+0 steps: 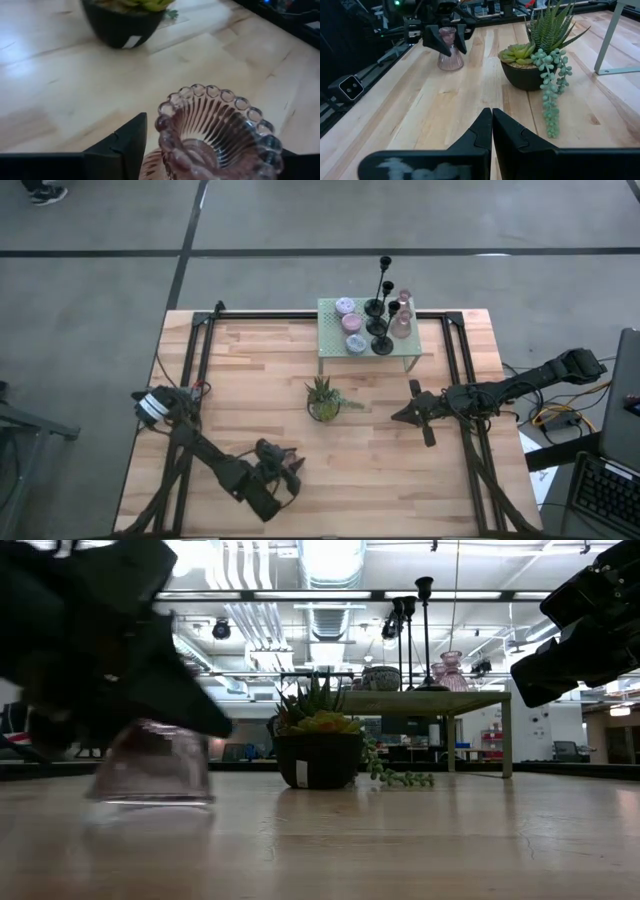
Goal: Pick & Place candle stick holders
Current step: Put the glass candle holder on the shelf
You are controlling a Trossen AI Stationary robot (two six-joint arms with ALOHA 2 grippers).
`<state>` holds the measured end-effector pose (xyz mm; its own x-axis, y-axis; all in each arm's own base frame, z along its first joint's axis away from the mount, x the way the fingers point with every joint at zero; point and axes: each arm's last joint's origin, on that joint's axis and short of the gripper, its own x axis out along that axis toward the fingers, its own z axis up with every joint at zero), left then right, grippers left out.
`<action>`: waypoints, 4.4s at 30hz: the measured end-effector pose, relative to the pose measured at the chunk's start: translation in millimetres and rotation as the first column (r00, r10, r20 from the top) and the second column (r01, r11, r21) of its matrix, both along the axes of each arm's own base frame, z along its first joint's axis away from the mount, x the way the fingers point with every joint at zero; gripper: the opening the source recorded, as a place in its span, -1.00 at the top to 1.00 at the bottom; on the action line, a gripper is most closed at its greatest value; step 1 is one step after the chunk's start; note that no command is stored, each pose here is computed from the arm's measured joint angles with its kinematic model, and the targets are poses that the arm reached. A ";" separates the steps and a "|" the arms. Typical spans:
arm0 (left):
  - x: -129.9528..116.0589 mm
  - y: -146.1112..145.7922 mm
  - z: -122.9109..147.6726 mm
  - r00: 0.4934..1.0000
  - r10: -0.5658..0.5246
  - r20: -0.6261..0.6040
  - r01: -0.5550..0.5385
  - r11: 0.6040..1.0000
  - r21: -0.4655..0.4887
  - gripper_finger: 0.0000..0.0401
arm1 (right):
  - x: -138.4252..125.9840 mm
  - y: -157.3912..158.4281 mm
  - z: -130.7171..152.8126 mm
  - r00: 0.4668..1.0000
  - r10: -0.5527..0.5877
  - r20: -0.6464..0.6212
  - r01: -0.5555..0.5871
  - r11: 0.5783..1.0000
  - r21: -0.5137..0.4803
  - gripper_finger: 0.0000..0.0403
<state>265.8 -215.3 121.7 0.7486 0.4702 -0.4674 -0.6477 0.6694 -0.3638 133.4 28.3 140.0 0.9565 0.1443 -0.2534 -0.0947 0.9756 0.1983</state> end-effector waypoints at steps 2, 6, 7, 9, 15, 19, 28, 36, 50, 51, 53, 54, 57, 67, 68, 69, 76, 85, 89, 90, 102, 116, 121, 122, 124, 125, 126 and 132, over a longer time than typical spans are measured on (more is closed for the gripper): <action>10.1 4.4 2.4 1.000 -0.016 0.003 0.016 1.000 0.009 0.06 | 0.0 0.1 0.1 1.000 0.000 0.000 0.000 1.000 0.000 0.96; 28.6 13.6 7.6 0.998 -0.066 -0.002 0.066 0.997 0.041 0.15 | 0.0 0.0 0.0 1.000 0.000 0.000 0.000 1.000 0.000 0.96; 33.3 16.7 8.9 0.997 -0.078 -0.003 0.078 0.996 0.046 0.18 | 0.0 0.1 0.1 1.000 0.000 0.000 0.000 1.000 0.000 0.96; 42.9 22.9 11.8 0.994 -0.105 -0.001 0.105 0.993 0.052 0.22 | 0.0 0.1 0.2 1.000 0.000 0.001 0.000 1.000 0.000 0.96; 65.2 43.1 19.7 0.987 -0.158 -0.002 0.157 0.982 0.107 0.31 | 1.0 -0.1 4.2 0.999 -0.007 0.047 0.007 1.000 -0.014 0.96; 76.0 57.9 21.7 0.984 -0.176 -0.028 0.178 0.979 0.098 0.30 | 1.3 -0.5 5.3 0.998 -0.019 0.061 0.021 0.999 -0.027 0.96; 112.2 72.5 27.0 0.969 -0.240 0.052 0.229 0.958 0.172 0.31 | 1.3 -0.5 4.9 0.998 -0.034 0.048 0.032 0.999 0.030 0.96; 158.7 74.5 16.4 0.956 -0.294 0.013 0.283 0.931 0.233 0.30 | 1.2 -0.4 4.5 0.999 -0.032 0.042 0.030 0.999 0.040 0.96; 224.8 84.2 1.0 0.926 -0.374 0.038 0.353 0.900 0.256 0.29 | 0.4 1.7 3.2 0.999 0.036 0.022 -0.038 0.997 0.072 0.96; 226.3 84.1 0.0 0.926 -0.376 0.039 0.354 0.900 0.254 0.29 | 0.3 1.8 3.1 0.999 0.039 0.021 -0.041 0.997 0.073 0.96; 228.3 83.4 -0.3 0.926 -0.375 0.045 0.352 0.901 0.252 0.29 | 0.3 1.8 2.9 0.999 0.040 0.019 -0.041 0.996 0.073 0.96; 228.5 83.4 -0.3 0.927 -0.373 0.046 0.351 0.903 0.248 0.28 | 0.2 1.8 2.9 0.999 0.040 0.018 -0.042 0.996 0.073 0.96; 226.9 83.8 1.2 0.928 -0.368 0.055 0.347 0.910 0.225 0.21 | 0.2 1.8 2.8 0.999 0.043 0.018 -0.044 0.996 0.073 0.96; 225.1 83.0 2.1 0.927 -0.372 0.052 0.354 0.911 0.211 -0.39 | -0.1 2.9 2.6 0.997 0.079 0.013 -0.080 0.993 0.086 0.96; 225.5 83.0 3.0 0.927 -0.371 0.055 0.352 0.911 0.212 -0.45 | -0.1 3.0 2.6 0.997 0.081 0.013 -0.082 0.993 0.088 0.96; 226.2 82.8 4.1 0.926 -0.372 0.059 0.352 0.911 0.215 -0.50 | -0.1 3.0 2.6 0.997 0.081 0.013 -0.082 0.993 0.089 0.96; 227.8 81.6 15.3 0.903 -0.423 0.072 0.398 0.889 0.226 -0.67 | -0.1 3.2 2.4 0.996 0.084 0.007 -0.084 0.990 0.115 0.96; 219.8 82.3 72.9 0.873 -0.479 0.089 0.425 0.838 0.343 -0.67 | -0.2 4.1 3.0 0.995 0.102 0.005 -0.101 0.982 0.158 0.96; 205.2 83.8 92.8 0.881 -0.470 0.054 0.419 0.829 0.370 -0.67 | -0.2 4.4 2.9 0.995 0.099 -0.004 -0.096 0.976 0.196 0.96; 199.6 83.6 95.6 0.890 -0.452 0.052 0.401 0.834 0.379 -0.67 | -0.3 4.8 3.0 0.994 0.106 -0.004 -0.103 0.974 0.201 0.95; 76.5 86.0 96.9 0.915 -0.402 0.029 0.330 0.787 0.521 -0.67 | 6.5 8.0 16.3 0.994 0.106 -0.001 -0.103 0.969 0.225 0.28; -45.6 134.9 55.5 0.823 -0.535 0.192 0.378 0.768 0.517 -0.67 | 44.1 27.4 44.9 0.967 0.156 -0.200 -0.136 0.985 0.110 -0.07; -80.2 145.9 42.9 0.777 -0.577 0.252 0.405 0.765 0.502 -0.67 | 57.9 37.1 42.8 0.949 0.179 -0.258 -0.165 0.983 0.076 -0.08; -85.0 147.2 40.2 0.776 -0.580 0.248 0.410 0.762 0.501 -0.67 | 60.9 38.2 43.2 0.949 0.180 -0.259 -0.167 0.983 0.073 -0.08; -90.6 149.6 37.4 0.777 -0.579 0.248 0.409 0.763 0.501 -0.67 | 63.0 38.9 40.3 0.944 0.178 -0.278 -0.165 0.984 0.067 -0.08; -94.1 151.3 36.1 0.777 -0.578 0.248 0.406 0.762 0.504 -0.67 | 64.3 39.0 39.1 0.944 0.167 -0.284 -0.156 0.986 0.061 -0.08; -97.5 153.0 34.9 0.779 -0.573 0.254 0.398 0.765 0.506 -0.67 | 65.4 39.2 37.9 0.944 0.156 -0.290 -0.147 0.988 0.054 -0.08; -111.7 161.8 38.3 0.751 -0.573 0.328 0.340 0.761 0.552 -0.67 | 64.9 42.3 34.5 0.942 0.145 -0.302 -0.139 0.989 0.041 -0.08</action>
